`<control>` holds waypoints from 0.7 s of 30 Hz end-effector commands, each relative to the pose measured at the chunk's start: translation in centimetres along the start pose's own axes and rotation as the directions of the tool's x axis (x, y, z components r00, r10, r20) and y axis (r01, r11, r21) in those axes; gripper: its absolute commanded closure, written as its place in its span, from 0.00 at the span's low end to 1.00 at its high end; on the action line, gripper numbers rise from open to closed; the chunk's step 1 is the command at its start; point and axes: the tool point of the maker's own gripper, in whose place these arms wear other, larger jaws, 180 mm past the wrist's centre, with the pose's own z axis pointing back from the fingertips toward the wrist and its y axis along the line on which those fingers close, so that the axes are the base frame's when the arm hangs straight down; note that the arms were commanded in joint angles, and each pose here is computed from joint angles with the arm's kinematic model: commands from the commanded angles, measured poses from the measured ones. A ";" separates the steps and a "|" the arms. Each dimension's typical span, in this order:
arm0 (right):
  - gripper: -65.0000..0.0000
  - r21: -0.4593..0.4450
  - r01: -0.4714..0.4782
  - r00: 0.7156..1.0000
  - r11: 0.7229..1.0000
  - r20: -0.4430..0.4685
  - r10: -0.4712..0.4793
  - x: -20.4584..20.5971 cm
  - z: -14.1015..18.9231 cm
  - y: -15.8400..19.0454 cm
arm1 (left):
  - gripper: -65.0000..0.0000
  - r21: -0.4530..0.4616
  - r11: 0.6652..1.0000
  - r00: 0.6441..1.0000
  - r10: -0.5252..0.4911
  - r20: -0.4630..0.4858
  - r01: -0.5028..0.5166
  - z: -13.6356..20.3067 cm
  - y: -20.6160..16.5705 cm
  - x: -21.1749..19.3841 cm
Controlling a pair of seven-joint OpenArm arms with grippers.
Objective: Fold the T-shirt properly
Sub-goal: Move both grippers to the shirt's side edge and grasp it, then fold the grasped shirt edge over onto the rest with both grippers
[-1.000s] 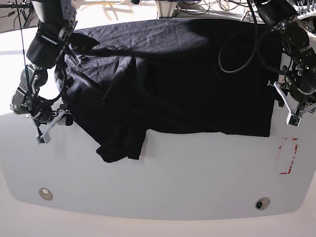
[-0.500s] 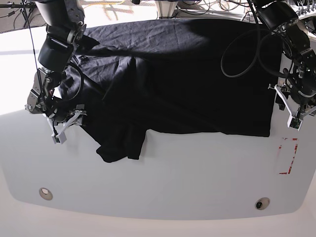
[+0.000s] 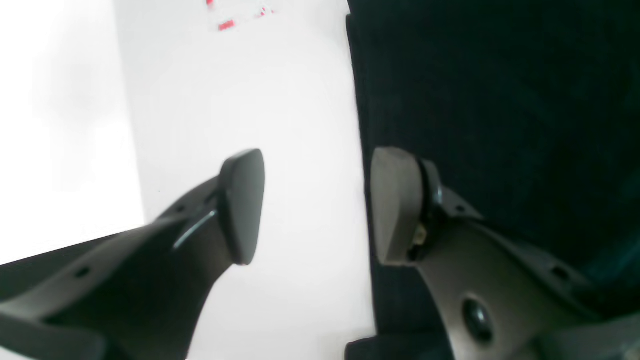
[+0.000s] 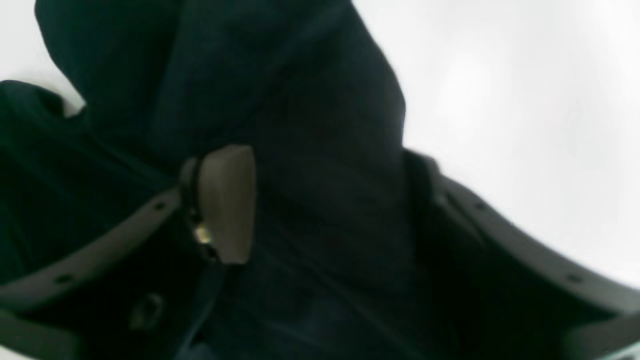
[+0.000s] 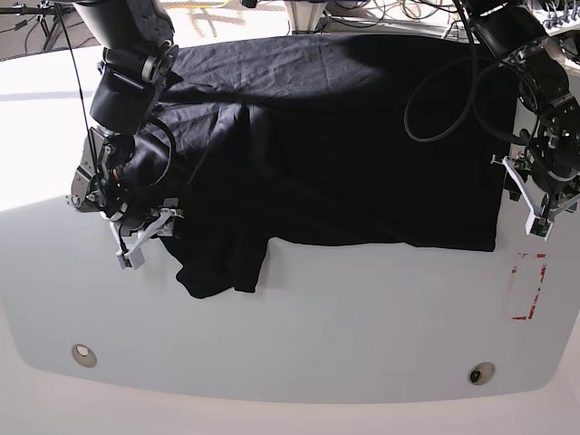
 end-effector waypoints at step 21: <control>0.96 -0.014 -0.022 0.999 1.000 0.023 0.022 1.1 0.5 -0.5 | 0.14 -0.181 0.897 0.915 0.401 -0.052 -0.403 -10.2 1.7 3.7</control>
